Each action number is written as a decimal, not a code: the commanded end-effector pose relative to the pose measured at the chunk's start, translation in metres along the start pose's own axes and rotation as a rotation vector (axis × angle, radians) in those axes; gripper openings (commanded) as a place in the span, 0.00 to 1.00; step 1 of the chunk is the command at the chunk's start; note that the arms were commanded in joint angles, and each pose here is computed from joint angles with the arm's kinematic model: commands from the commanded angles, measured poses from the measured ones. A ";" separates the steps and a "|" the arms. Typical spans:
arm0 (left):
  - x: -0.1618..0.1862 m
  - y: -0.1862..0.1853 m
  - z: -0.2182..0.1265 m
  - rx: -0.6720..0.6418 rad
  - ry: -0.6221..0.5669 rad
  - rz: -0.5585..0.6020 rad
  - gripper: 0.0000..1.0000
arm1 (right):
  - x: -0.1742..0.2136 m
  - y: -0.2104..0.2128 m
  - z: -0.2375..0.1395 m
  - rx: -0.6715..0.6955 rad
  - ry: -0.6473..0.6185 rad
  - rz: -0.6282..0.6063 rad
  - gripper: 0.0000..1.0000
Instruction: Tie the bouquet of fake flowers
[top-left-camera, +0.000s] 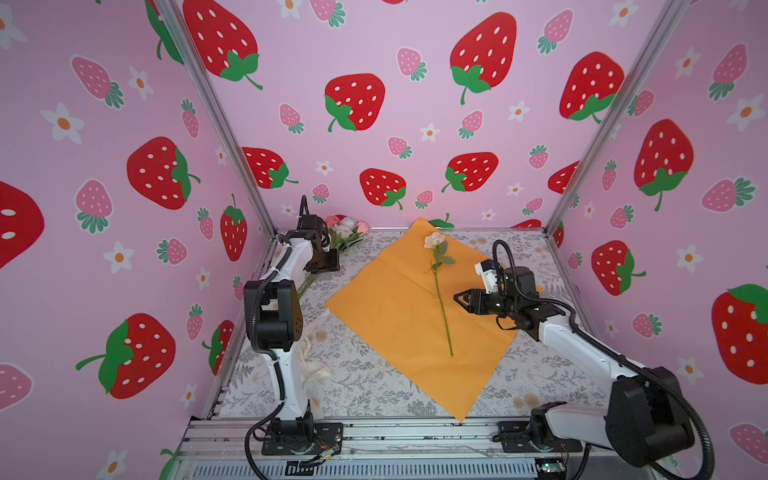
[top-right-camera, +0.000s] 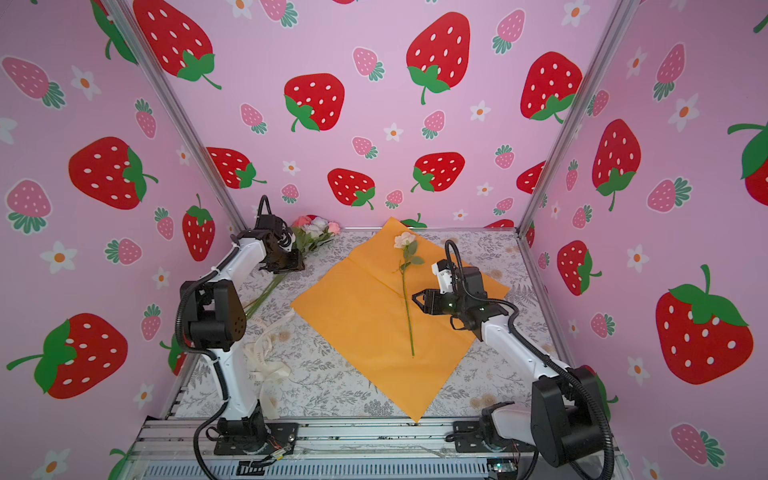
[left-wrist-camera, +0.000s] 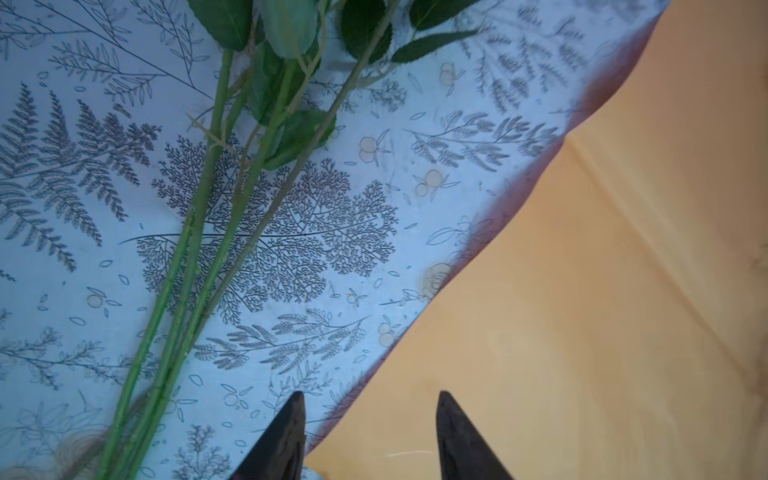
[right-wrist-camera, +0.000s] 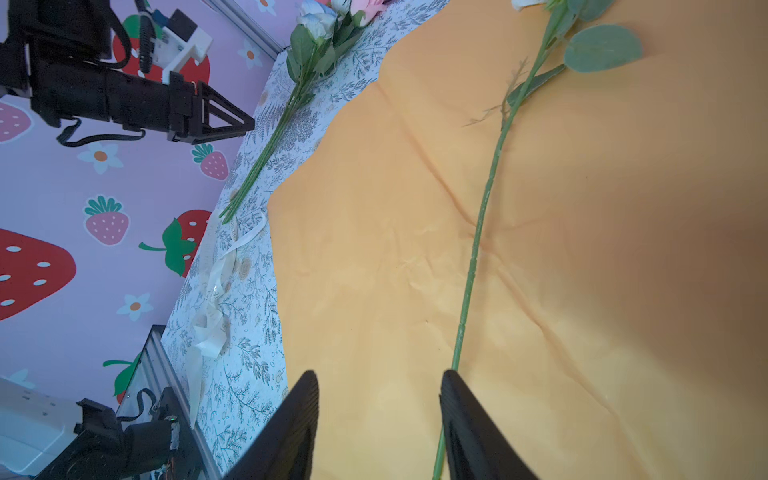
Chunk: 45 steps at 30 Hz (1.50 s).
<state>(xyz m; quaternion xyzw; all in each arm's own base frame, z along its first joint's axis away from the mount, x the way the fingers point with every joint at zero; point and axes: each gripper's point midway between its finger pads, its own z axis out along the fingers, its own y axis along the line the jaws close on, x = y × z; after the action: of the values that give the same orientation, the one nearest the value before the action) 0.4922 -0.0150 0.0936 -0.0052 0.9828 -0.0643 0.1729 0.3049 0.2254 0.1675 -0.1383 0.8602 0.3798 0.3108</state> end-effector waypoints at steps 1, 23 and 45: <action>0.010 0.015 0.003 -0.066 0.103 0.117 0.51 | -0.008 0.005 0.006 0.010 -0.008 -0.007 0.51; -0.025 0.080 0.033 -0.136 0.075 0.019 0.34 | 0.002 -0.003 0.029 0.046 0.058 0.043 0.51; -0.013 0.087 0.062 -0.134 0.156 0.024 0.17 | 0.014 -0.008 0.035 0.057 0.103 0.060 0.51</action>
<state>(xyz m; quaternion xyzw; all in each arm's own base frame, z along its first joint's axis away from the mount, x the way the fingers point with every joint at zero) 0.5288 0.0604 0.0301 -0.0075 0.9942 -0.0043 0.1073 0.3112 0.2425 0.1319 -0.1195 0.8901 0.3559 0.2586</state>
